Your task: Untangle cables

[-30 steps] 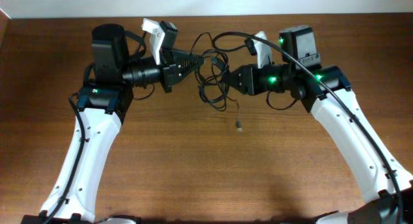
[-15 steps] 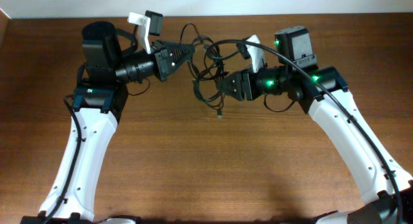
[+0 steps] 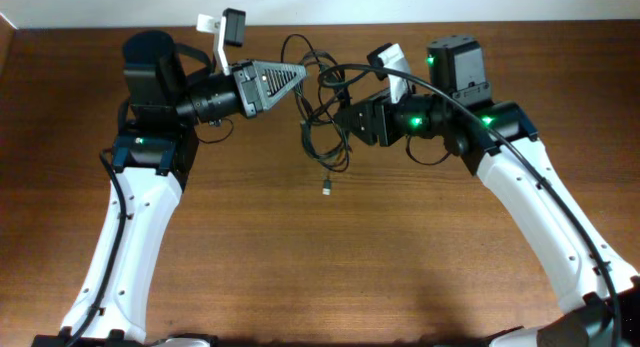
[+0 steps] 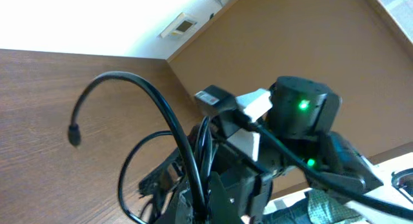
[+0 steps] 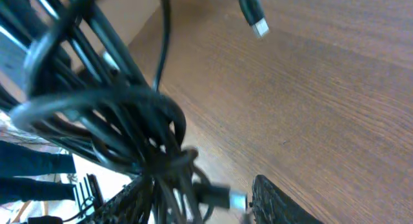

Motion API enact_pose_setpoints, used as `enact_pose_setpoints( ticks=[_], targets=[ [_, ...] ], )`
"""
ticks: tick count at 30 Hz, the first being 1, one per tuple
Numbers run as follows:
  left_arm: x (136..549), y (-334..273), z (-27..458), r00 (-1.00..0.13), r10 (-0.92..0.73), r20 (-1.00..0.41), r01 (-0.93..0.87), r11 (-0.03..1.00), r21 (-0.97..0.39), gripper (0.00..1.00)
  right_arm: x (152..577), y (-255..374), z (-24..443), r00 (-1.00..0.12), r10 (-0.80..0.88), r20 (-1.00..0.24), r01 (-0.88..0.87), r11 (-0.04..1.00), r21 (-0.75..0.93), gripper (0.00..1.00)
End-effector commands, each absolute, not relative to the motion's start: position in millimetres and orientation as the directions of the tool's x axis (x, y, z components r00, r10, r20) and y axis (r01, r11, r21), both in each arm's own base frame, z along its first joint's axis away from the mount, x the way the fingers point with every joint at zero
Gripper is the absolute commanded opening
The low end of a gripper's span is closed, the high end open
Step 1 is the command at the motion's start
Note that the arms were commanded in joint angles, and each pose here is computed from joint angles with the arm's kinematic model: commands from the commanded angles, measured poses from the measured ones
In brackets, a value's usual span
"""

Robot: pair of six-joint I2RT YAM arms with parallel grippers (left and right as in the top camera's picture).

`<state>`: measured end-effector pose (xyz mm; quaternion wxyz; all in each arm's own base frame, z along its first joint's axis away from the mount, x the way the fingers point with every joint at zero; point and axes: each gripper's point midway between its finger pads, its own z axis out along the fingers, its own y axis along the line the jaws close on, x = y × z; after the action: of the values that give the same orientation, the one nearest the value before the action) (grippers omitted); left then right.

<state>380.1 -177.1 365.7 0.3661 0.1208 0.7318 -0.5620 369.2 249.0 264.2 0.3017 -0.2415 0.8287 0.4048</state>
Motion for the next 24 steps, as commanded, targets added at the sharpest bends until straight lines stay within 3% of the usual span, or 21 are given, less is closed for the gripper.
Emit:
enact_pose_setpoints(
  ticks=[1,4,6,9,13,16,19,21,24],
  targets=[
    [375,-178,373,-0.725,-0.241,-0.645,0.575,0.304,-0.760,0.00,363,266,274,-0.662,-0.180,-0.727,-0.714,0.447,0.540,0.45],
    [373,-179,373,-0.735,-0.235,-0.636,0.571,0.290,-0.768,0.00,359,275,287,-0.575,-0.196,-0.794,-0.794,0.369,0.484,0.14],
    [373,-179,373,-0.736,-0.235,-0.635,0.571,0.290,-0.768,0.00,353,279,290,-0.532,-0.216,-0.819,-0.831,0.322,0.454,0.04],
    [373,-179,373,-0.735,-0.234,-0.636,0.572,0.290,-0.767,0.00,345,281,293,-0.500,-0.231,-0.835,-0.857,0.268,0.440,0.04],
    [383,-174,371,-0.719,-0.272,-0.640,0.553,0.335,-0.763,0.00,339,278,285,-0.549,-0.248,-0.798,-0.830,0.278,0.484,0.04],
    [408,-158,357,-0.690,-0.374,-0.620,0.442,0.461,-0.769,0.02,321,278,283,-0.592,-0.269,-0.760,-0.806,0.218,0.551,0.04],
    [430,-126,320,-0.663,-0.492,-0.564,0.196,0.612,-0.766,0.10,295,281,295,-0.582,-0.273,-0.766,-0.805,0.061,0.590,0.04],
    [434,-101,287,-0.649,-0.548,-0.528,0.006,0.690,-0.724,0.23,291,281,297,-0.595,-0.273,-0.756,-0.792,0.041,0.609,0.04],
    [428,-97,269,-0.677,-0.552,-0.486,-0.063,0.702,-0.710,0.75,291,281,296,-0.598,-0.275,-0.753,-0.790,0.046,0.611,0.04]
  ],
)
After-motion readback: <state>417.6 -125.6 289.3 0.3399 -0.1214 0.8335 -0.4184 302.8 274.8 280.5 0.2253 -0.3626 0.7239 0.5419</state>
